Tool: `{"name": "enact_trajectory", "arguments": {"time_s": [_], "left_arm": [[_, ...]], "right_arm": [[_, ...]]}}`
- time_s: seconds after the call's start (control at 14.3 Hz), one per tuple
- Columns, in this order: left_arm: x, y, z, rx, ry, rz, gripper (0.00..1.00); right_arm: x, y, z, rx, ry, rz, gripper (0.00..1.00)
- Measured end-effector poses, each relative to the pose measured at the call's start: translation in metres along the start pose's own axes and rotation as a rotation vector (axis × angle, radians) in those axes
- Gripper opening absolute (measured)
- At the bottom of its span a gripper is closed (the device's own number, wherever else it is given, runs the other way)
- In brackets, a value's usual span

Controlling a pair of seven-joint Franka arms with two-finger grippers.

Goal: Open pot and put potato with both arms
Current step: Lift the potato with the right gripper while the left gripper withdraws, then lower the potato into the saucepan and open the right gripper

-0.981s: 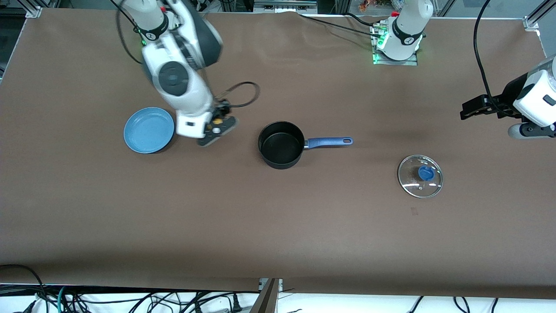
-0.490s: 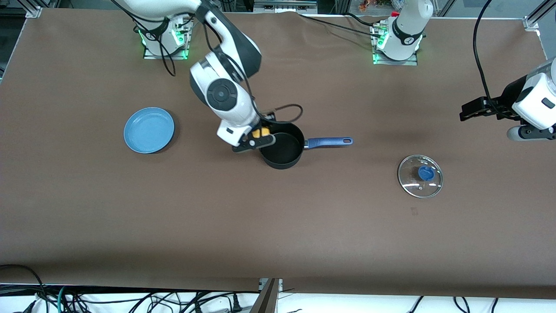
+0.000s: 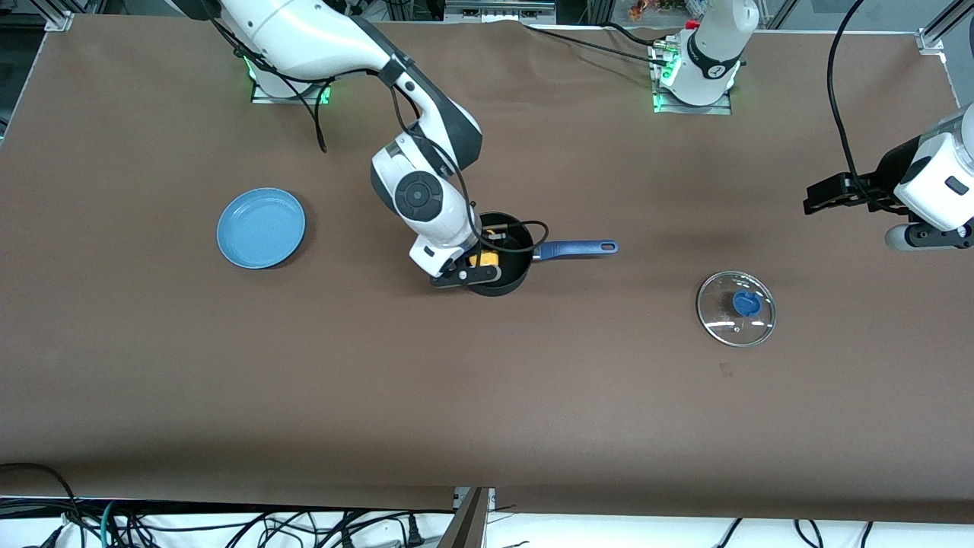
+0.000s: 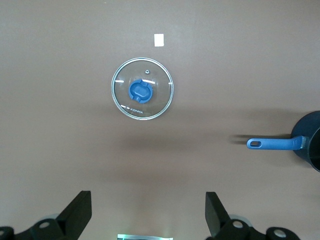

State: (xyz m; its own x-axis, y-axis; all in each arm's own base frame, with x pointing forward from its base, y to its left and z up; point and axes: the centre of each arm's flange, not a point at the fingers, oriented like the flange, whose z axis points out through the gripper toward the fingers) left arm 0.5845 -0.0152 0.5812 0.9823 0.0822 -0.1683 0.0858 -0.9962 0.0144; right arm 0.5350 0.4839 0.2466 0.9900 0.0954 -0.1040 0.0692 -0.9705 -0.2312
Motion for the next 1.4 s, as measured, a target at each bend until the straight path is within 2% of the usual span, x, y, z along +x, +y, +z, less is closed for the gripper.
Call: {"name": "enact_trajectory", "arguments": {"time_s": [0.49,0.63,0.77,0.91,1.12,1.4], "left_arm": [[0.0,0.0,0.0,0.0,-0.001,0.0,1.0],[0.001,0.0,0.001,0.0,-0.002,0.0,1.0],[0.001,0.0,0.001,0.0,-0.002,0.0,1.0],[0.001,0.0,0.001,0.0,-0.002,0.0,1.0],[0.001,0.0,0.002,0.0,-0.003,0.0,1.0],[0.001,0.0,0.002,0.0,-0.003,0.0,1.0]], "right_arm": [[-0.006,-0.001,0.033,-0.016,-0.017,-0.011,0.64],[-0.006,-0.002,0.034,-0.017,-0.018,-0.013,0.77],[-0.005,-0.004,0.032,-0.014,-0.011,-0.016,0.96],[-0.002,-0.005,0.025,-0.014,-0.003,-0.018,1.0],[0.003,-0.005,-0.023,-0.043,-0.006,-0.02,1.0],[0.009,0.034,-0.147,-0.127,0.006,0.042,1.0]]}}
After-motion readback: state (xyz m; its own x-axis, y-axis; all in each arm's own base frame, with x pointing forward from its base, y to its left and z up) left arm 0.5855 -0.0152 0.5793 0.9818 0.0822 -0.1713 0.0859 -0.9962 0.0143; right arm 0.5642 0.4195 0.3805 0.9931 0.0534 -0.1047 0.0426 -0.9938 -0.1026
